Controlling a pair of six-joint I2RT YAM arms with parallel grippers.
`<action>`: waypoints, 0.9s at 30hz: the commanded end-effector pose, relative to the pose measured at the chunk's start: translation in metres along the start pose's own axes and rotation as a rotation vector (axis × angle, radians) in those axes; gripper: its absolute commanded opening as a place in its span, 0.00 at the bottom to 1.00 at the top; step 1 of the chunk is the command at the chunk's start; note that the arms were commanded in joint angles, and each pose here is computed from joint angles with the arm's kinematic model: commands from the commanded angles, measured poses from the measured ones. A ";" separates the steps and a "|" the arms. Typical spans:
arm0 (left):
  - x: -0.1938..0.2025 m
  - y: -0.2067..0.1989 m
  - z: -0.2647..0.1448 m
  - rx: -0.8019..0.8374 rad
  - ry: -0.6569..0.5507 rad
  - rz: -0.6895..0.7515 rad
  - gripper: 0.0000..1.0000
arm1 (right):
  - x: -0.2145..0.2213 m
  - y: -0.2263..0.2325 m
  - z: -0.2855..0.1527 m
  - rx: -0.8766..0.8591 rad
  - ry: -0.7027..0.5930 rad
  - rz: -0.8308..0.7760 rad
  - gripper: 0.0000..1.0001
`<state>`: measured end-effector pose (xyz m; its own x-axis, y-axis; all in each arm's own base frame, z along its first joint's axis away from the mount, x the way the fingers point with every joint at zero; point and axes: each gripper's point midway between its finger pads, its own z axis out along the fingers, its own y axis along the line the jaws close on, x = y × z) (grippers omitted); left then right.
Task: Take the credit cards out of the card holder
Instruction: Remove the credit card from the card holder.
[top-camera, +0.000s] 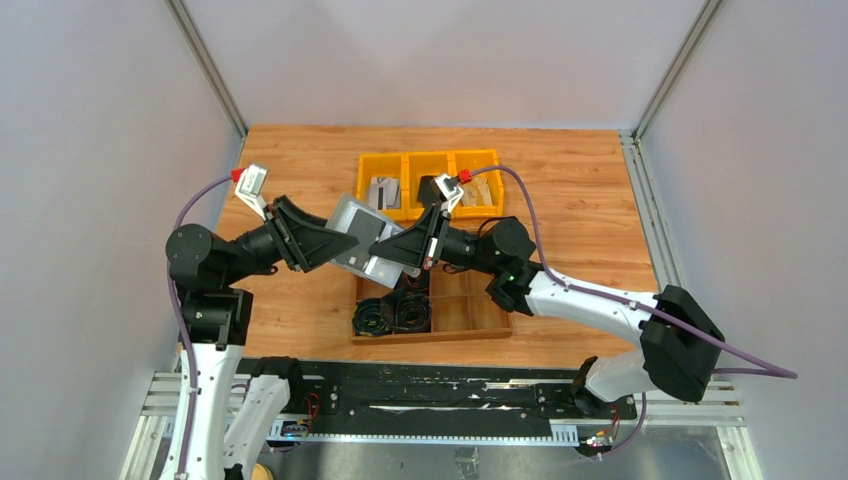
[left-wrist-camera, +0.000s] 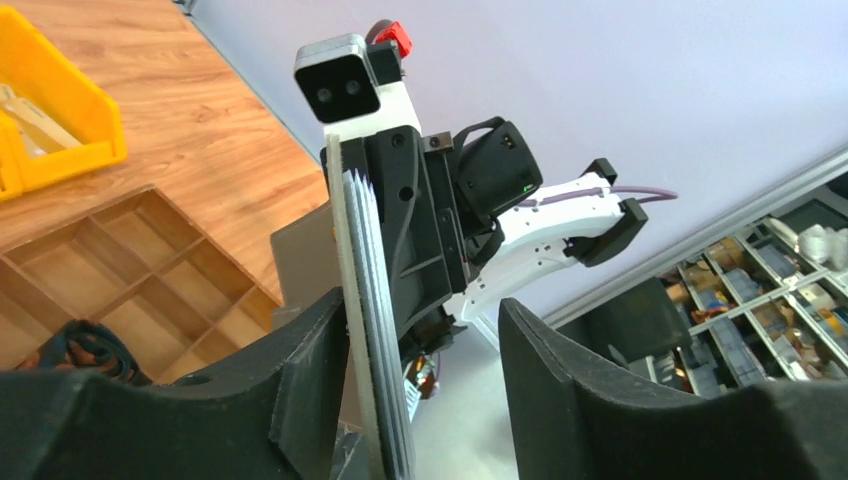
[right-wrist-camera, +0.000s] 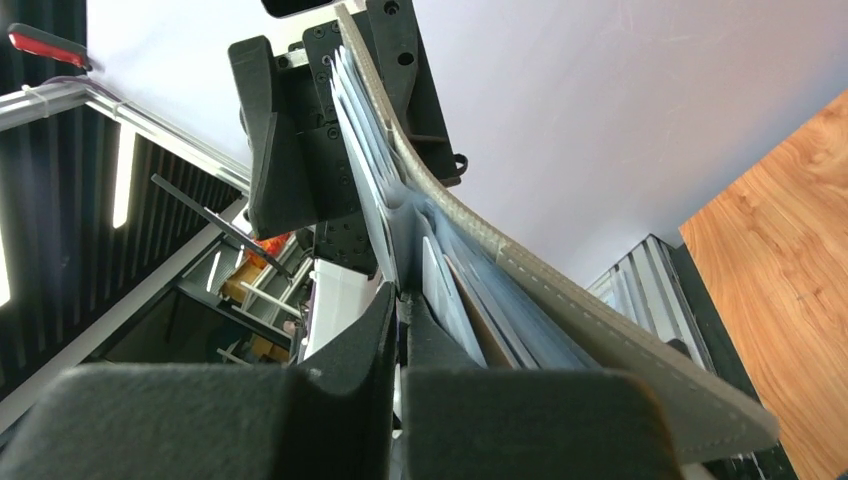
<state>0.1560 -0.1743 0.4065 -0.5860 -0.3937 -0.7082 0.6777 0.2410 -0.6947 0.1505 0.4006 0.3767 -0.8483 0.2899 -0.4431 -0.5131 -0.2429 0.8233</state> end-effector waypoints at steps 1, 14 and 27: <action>0.020 0.005 -0.004 0.006 0.054 -0.024 0.60 | -0.012 0.014 0.007 -0.026 -0.019 -0.053 0.00; 0.044 0.033 -0.005 -0.022 0.130 -0.159 0.48 | 0.001 0.009 0.011 0.047 0.059 -0.113 0.00; 0.027 0.013 -0.003 0.016 0.099 -0.096 0.10 | 0.005 0.007 -0.014 0.056 0.013 -0.104 0.02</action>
<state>0.1546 -0.1792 0.3571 -0.7358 -0.3275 -0.5928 0.5570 0.2051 -0.8048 0.1466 0.4001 0.3625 -0.8169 0.2521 -0.5187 -0.5593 -0.1266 0.8192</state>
